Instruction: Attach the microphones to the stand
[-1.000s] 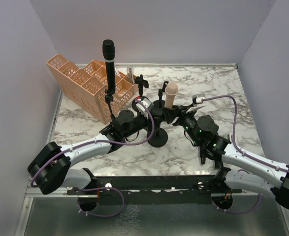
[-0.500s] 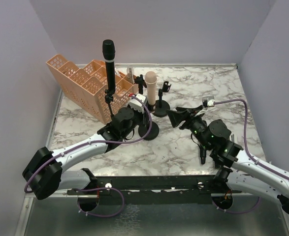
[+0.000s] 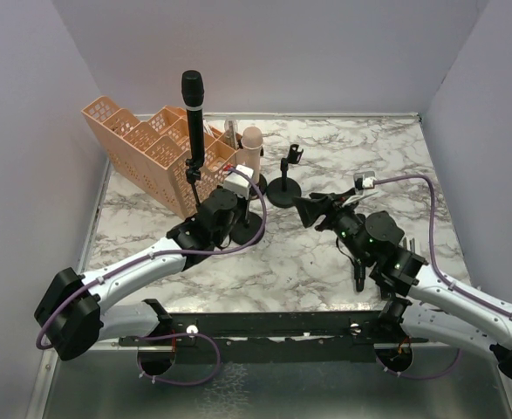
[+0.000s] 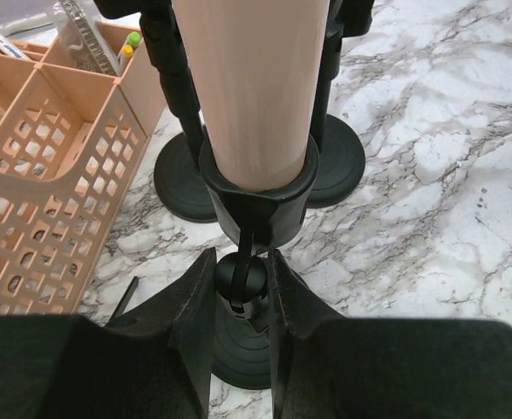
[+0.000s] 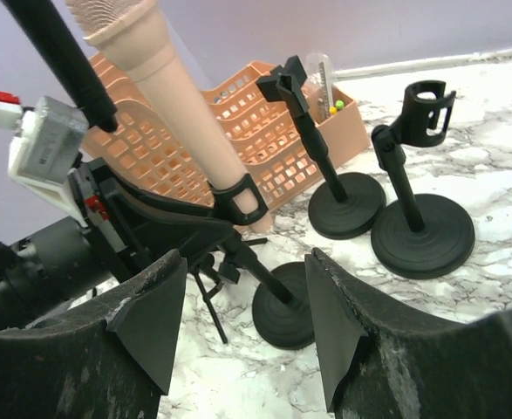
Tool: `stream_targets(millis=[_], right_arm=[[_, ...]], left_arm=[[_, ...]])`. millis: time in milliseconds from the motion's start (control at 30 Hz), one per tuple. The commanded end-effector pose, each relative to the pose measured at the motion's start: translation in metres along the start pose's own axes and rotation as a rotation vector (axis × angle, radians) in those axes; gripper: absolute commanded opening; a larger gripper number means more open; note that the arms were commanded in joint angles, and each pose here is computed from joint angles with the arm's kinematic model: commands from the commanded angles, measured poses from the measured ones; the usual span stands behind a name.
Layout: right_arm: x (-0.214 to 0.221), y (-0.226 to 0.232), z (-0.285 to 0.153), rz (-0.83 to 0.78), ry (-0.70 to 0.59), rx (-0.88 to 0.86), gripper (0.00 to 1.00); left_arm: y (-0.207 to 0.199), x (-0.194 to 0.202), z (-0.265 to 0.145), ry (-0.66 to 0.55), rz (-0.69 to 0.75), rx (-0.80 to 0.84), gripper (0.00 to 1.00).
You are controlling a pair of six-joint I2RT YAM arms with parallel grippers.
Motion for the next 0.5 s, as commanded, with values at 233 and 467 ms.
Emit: stream_targets(millis=[233, 467], right_arm=[[0.011, -0.021, 0.014, 0.05, 0.096, 0.345, 0.6], [0.015, -0.028, 0.033, 0.034, 0.179, 0.429, 0.66]], left_arm=[[0.01, 0.001, -0.003, 0.075, 0.001, -0.111, 0.21], [0.006, -0.003, -0.008, 0.072, -0.034, -0.068, 0.55]])
Point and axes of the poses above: each gripper's point midway between its finger pads, its own z axis out along the fingers, its own y axis along the line the jaws close on, x = y × z, the point moved 9 cm from there along -z, back along the fingers, and after that the axes turned 8 degrees about -z, right-handed, at the moved point
